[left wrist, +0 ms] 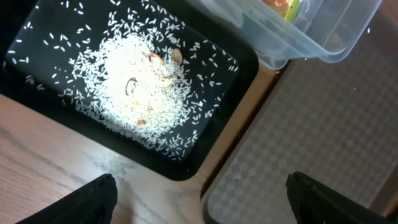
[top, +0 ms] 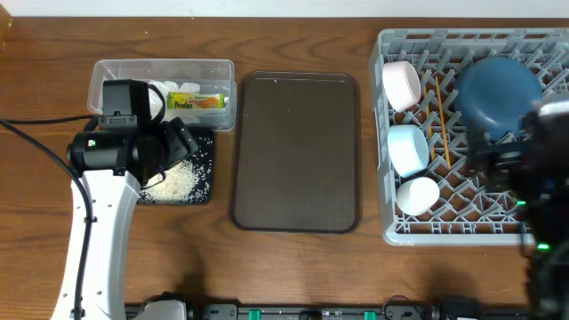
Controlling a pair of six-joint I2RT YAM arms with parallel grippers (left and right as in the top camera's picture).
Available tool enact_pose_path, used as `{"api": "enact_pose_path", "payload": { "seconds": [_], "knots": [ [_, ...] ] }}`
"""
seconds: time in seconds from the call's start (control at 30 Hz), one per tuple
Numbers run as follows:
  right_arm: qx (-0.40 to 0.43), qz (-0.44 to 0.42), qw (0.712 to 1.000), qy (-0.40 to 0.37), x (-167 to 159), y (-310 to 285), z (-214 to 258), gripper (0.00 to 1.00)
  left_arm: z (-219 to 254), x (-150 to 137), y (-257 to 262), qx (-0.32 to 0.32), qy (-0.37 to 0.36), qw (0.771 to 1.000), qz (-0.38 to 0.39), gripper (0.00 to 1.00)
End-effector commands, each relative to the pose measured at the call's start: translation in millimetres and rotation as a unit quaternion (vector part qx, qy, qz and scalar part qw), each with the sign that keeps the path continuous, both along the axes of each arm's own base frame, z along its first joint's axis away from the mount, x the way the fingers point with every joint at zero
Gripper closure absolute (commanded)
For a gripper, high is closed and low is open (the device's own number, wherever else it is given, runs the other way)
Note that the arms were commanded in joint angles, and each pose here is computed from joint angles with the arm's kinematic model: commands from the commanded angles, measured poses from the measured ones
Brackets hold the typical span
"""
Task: Sort waste into correct bins and load items into the dishwasher rack
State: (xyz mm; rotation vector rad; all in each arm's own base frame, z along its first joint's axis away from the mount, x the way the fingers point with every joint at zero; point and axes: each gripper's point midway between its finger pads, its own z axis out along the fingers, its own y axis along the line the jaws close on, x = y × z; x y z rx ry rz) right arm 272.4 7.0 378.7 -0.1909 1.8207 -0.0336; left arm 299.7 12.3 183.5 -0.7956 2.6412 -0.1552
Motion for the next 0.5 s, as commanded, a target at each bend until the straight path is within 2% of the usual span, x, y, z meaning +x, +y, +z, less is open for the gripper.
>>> {"api": "enact_pose_path", "payload": {
  "seconds": [0.0,0.23,0.47],
  "knots": [
    [0.002,0.041,0.999,-0.012,-7,14,-47,0.01,0,1,3,0.006,0.002,1.0,0.002,0.11],
    [0.003,0.058,0.998,-0.038,-20,20,-143,0.01,0,1,3,0.006,0.002,1.0,0.002,0.11],
    [-0.002,0.066,0.994,-0.082,-28,25,-191,0.01,0,1,3,0.006,0.002,1.0,0.002,0.11]
  ]
}}
